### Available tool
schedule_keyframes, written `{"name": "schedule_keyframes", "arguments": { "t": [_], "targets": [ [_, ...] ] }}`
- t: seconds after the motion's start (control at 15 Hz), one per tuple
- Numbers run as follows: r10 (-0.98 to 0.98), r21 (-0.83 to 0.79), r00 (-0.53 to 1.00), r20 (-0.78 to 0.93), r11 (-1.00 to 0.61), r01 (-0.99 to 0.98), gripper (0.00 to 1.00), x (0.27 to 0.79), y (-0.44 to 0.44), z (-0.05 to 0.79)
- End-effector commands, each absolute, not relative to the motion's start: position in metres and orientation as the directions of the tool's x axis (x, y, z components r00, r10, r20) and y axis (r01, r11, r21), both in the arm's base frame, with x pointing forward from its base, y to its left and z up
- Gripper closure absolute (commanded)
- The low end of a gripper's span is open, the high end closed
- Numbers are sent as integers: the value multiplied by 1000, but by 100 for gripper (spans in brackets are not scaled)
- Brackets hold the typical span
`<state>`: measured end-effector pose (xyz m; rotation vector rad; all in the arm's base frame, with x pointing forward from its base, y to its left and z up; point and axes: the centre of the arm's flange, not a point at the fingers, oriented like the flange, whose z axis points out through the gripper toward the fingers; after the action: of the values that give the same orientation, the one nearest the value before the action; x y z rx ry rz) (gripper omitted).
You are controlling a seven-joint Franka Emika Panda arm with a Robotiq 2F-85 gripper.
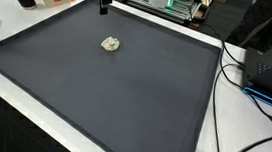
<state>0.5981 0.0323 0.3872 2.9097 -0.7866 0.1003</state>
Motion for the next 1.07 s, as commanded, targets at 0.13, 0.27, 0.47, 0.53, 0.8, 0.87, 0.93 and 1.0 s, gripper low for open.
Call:
{"name": "schedule_keyframes", "arguments": {
  "t": [0.13,0.27,0.47,0.53,0.8,0.87,0.93,1.0],
  "targets": [
    [-496,103,863,97,-857,-504,0,597,32,388],
    [-533,113,843,77,-835,-538,0,601,30,383],
    [-614,140,782,-101,-788,-600,0,604,15,358],
    [-639,153,757,-137,-768,-621,0,603,11,349],
    [-673,167,693,-257,-738,-654,0,598,1,308],
    [-675,152,700,-235,-736,-660,0,597,0,296],
    [-670,142,701,-244,-739,-658,0,597,0,287],
    [-675,121,700,-232,-734,-668,0,598,0,279]
  ]
}}
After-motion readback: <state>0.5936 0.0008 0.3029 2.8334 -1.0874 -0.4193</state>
